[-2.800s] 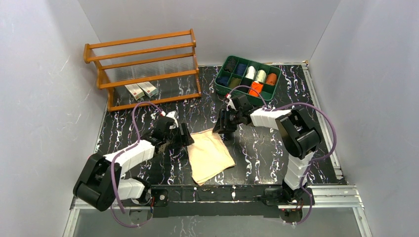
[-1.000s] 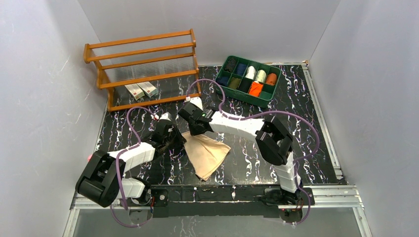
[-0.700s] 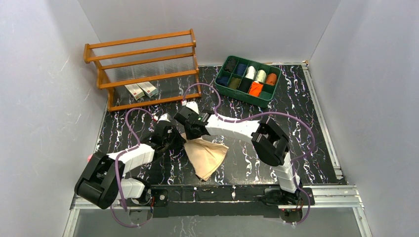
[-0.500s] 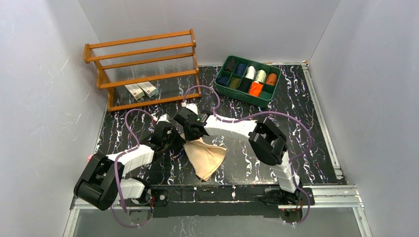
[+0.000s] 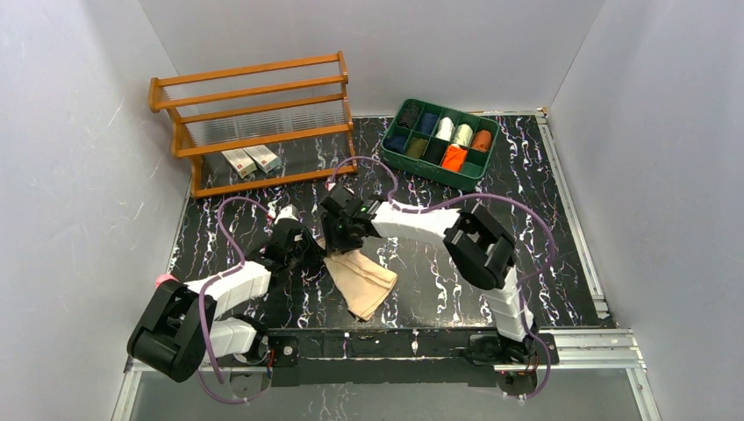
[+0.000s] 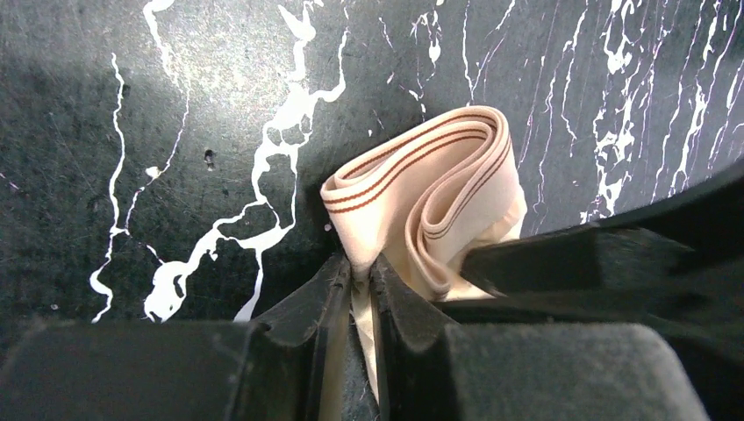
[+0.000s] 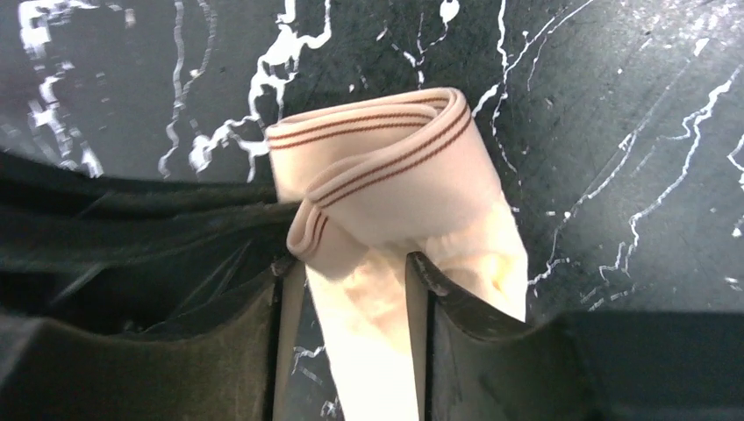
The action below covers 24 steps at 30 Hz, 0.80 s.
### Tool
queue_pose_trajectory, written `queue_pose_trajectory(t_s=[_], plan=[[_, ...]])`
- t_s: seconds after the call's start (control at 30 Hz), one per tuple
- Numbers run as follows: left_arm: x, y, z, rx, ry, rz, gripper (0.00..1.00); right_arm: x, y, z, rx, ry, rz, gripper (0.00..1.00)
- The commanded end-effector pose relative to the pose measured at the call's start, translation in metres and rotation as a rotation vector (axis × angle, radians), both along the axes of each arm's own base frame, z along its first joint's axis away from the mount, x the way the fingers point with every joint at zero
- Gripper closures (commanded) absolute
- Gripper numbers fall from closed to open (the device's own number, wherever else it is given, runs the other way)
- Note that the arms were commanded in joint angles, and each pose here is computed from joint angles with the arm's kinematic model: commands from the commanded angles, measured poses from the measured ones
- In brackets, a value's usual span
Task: Roll the underwear
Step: Fold the underwear at the center of the board.
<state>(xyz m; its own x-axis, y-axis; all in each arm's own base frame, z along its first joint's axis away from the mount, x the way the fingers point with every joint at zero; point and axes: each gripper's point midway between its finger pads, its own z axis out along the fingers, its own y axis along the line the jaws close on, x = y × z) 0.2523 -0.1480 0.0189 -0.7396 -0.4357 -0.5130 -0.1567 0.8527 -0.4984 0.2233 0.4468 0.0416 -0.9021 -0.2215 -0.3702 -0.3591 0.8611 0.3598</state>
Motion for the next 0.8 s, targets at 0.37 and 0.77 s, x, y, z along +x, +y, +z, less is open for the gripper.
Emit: queue_pose_trajectory(t_s=[0.37,0.77], plan=[[-0.012,0.007,-0.001,0.040,0.045,-0.010,0.78,-0.007,-0.083,0.068,0.027,-0.252,0.135,0.38],[-0.014,0.012,0.049,0.010,-0.012,0.024,0.43,-0.025,-0.118,0.080,0.185,-0.524,0.273,0.39]])
